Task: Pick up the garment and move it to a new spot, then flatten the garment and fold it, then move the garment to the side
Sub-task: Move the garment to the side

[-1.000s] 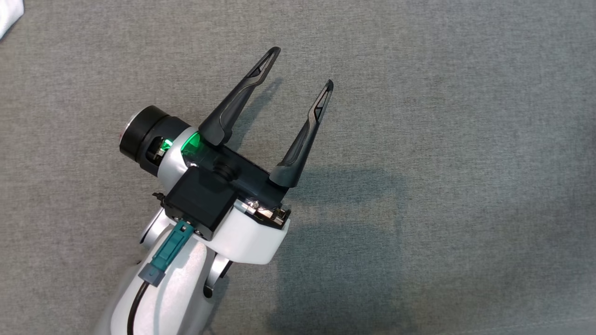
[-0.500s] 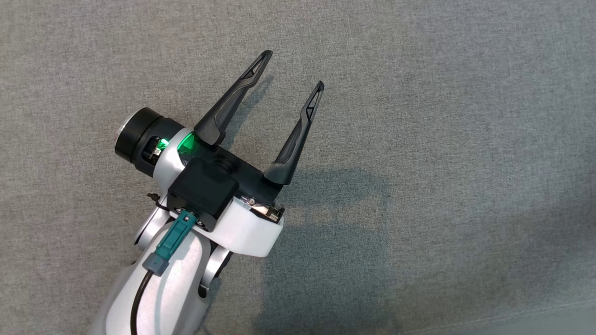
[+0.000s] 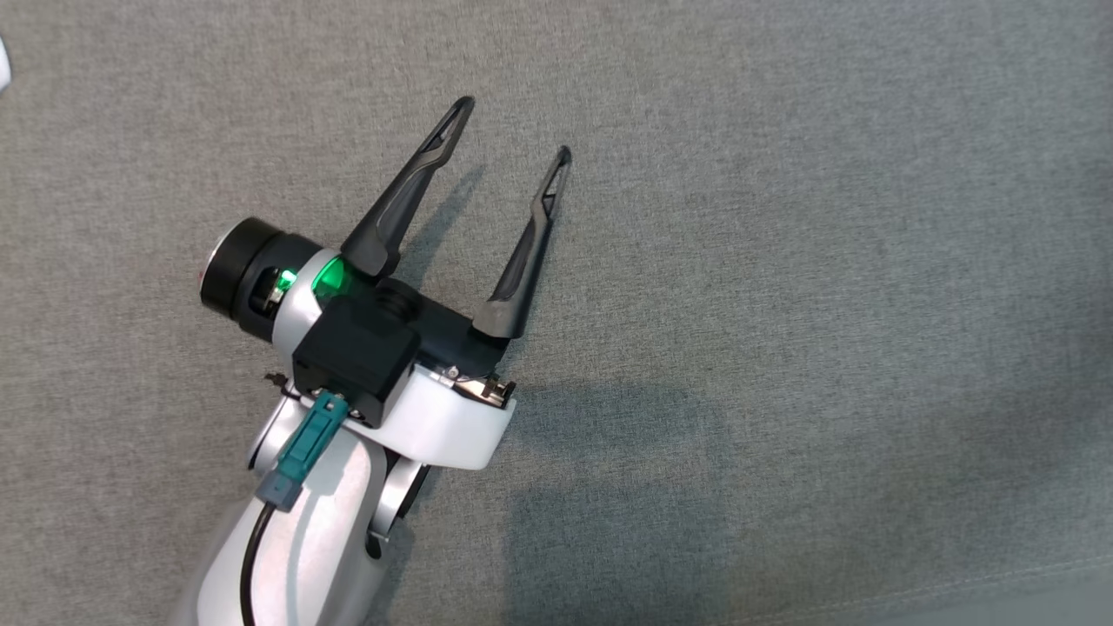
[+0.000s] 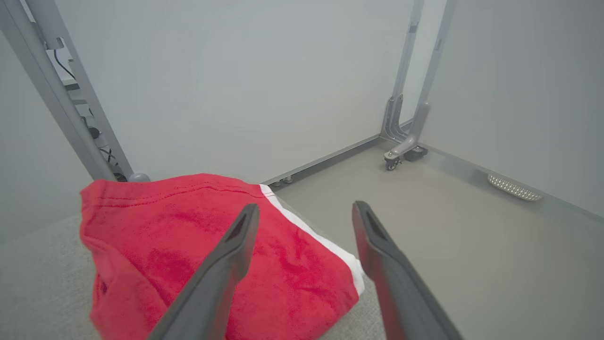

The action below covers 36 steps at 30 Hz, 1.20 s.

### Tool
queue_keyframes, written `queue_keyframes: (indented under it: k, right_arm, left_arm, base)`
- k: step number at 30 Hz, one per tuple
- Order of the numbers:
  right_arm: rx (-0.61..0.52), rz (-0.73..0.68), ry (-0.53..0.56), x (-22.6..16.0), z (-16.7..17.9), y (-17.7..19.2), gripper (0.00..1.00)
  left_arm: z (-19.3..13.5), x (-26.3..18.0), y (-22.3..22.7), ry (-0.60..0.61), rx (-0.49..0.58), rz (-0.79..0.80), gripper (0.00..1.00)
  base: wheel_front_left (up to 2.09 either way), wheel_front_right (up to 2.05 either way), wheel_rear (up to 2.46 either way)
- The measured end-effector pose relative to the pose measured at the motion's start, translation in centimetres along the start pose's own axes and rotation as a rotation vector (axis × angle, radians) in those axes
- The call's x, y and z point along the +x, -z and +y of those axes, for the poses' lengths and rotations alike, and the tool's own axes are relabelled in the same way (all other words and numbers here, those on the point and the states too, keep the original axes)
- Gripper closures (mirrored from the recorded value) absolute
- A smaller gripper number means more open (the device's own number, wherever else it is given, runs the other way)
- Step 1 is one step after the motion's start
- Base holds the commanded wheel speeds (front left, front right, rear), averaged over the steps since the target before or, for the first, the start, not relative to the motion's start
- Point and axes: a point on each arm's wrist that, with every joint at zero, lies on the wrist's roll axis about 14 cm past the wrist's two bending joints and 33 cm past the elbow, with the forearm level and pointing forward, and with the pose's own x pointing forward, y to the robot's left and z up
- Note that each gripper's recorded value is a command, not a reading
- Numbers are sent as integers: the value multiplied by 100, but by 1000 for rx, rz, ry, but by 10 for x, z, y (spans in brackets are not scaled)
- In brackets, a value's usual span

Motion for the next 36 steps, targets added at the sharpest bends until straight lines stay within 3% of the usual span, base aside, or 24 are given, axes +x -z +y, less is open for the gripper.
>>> queue_keyframes:
  k: [4, 10, 21, 31, 36]
  right_arm:
    - [14, -58, -104, -11, 44, -22, 0]
    - [-2, -122, -244, -35, 83, -47, 0]
    - [44, -173, -611, -130, 174, -71, 0]
    - [50, -241, -814, -216, 197, -86, 0]
    - [66, -254, -845, -248, 187, -81, 0]
  left_arm:
    - [5, -11, -4, -54, -21, 8, 0]
    - [19, -26, -18, -158, -67, -2, 0]
    - [36, -75, -56, -329, -91, -32, 0]
    - [43, -133, -88, -449, -78, -94, 0]
    - [42, -161, -94, -491, -71, -104, 0]
  base:
    - [0, 0, 0]
    - [0, 0, 0]
    - [0, 0, 0]
    - [0, 0, 0]
    - [0, 0, 0]
